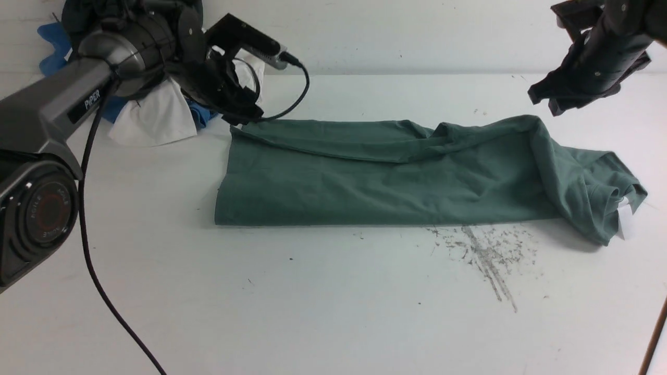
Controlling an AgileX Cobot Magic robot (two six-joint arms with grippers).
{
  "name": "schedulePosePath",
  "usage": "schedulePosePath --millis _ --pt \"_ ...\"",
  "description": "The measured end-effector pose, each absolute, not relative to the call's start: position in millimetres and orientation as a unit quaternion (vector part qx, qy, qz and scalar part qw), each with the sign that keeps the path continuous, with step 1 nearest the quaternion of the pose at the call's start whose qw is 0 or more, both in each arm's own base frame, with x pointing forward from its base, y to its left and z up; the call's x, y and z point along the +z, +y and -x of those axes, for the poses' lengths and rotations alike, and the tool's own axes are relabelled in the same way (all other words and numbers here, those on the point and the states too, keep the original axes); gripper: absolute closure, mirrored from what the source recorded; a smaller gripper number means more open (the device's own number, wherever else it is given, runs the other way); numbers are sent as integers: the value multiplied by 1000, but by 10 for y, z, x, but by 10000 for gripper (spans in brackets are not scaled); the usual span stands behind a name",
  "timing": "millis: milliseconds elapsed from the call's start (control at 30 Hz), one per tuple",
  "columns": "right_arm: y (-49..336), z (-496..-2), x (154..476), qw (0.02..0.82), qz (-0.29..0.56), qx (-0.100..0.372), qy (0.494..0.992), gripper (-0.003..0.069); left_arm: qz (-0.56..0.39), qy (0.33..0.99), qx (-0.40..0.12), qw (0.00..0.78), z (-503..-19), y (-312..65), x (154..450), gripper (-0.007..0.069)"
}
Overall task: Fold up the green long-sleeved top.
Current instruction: Use both arms to drag the lower edge of the fabric forward and fold it over the upper edge
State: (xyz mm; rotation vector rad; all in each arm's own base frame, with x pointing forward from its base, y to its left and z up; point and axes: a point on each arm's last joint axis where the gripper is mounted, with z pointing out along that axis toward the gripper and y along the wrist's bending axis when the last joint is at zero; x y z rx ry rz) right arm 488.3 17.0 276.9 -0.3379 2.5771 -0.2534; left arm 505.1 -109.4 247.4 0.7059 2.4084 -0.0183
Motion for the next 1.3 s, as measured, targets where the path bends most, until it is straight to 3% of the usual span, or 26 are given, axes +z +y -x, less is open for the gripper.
schedulePosePath --millis 100,133,233,267,333,400,500,567,767,933,1100,1167,1200,1233,1300 --pt "166 -4762 2938 250 120 -89 957 267 -281 919 -21 275 -4890 -1295 2578 218" --pt "168 -4690 3030 245 121 -82 959 254 -297 921 -26 250 -4808 -1414 2573 263" --pt "178 -4504 3131 235 127 -59 962 246 -346 922 -33 171 -4662 -1688 2331 407" --pt "182 -4491 3127 234 127 -56 962 246 -350 921 -33 166 -4654 -1709 2309 418" --pt "191 -4313 3006 200 130 -43 970 251 -366 922 -31 124 -4655 -1754 2054 539" --pt "188 -4157 2854 169 129 -37 977 255 -365 925 -29 103 -4692 -1736 1840 601" --pt "161 -3933 2540 148 120 -42 981 257 -349 932 -35 95 -4778 -1622 1638 629" --pt "149 -3884 2455 147 117 -47 981 257 -342 934 -39 100 -4802 -1588 1632 633" --pt "145 -3789 1810 158 115 -47 980 257 -305 943 -72 109 -4901 -1404 1591 633" --pt "160 -3892 1611 192 103 -41 975 270 -303 944 -76 105 -4900 -1391 1580 633" --pt "149 -3912 1584 198 96 -47 974 393 -303 944 -76 104 -4900 -1387 1578 633" --pt "152 -3873 1640 188 94 -52 976 532 -300 945 -79 103 -4903 -1370 1579 633" --pt "155 -3873 1640 188 94 -52 976 543 -299 945 -80 103 -4903 -1371 1579 633" --pt "196 -3816 1752 183 100 -54 976 613 -294 946 -86 103 -4910 -1344 1581 633" --pt "239 -3769 1869 186 106 -55 975 635 -288 948 -90 103 -4918 -1308 1582 633"
